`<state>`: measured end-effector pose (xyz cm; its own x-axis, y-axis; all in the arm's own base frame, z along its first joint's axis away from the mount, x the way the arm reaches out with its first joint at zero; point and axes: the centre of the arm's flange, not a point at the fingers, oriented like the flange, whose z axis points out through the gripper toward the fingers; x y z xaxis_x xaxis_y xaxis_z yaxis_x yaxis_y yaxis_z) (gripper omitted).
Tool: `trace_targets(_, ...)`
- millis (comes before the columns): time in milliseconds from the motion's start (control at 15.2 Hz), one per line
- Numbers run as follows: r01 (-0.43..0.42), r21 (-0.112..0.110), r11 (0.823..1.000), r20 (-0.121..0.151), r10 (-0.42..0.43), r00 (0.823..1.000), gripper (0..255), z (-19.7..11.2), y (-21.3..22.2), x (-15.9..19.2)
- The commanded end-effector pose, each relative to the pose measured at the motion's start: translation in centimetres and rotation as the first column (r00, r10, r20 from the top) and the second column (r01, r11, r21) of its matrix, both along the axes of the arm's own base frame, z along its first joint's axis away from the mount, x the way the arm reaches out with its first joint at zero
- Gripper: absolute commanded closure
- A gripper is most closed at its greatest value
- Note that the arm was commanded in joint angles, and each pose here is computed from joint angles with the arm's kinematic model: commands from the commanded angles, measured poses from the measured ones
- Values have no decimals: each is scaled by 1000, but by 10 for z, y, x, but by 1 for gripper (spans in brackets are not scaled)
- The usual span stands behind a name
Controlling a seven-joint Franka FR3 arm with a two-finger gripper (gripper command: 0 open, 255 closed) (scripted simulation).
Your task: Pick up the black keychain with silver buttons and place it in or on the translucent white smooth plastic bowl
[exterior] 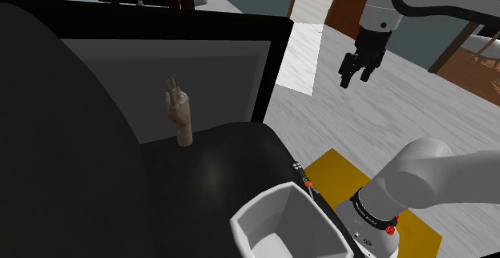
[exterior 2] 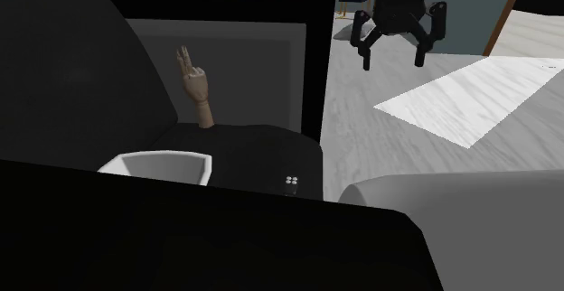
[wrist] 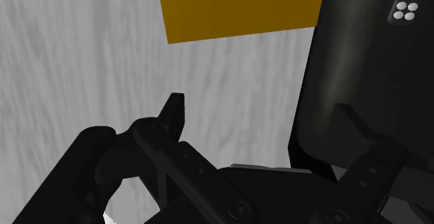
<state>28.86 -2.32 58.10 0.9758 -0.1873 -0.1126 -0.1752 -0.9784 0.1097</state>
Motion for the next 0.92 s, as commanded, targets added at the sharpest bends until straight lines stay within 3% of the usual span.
trace_targets(0, 0, 0, 1000, 0, 0, 1000, 0, 0, 0, 0)
trace_targets(858, 0, -38, 999, 91, 4, 996, 0, -112, 126, -63)
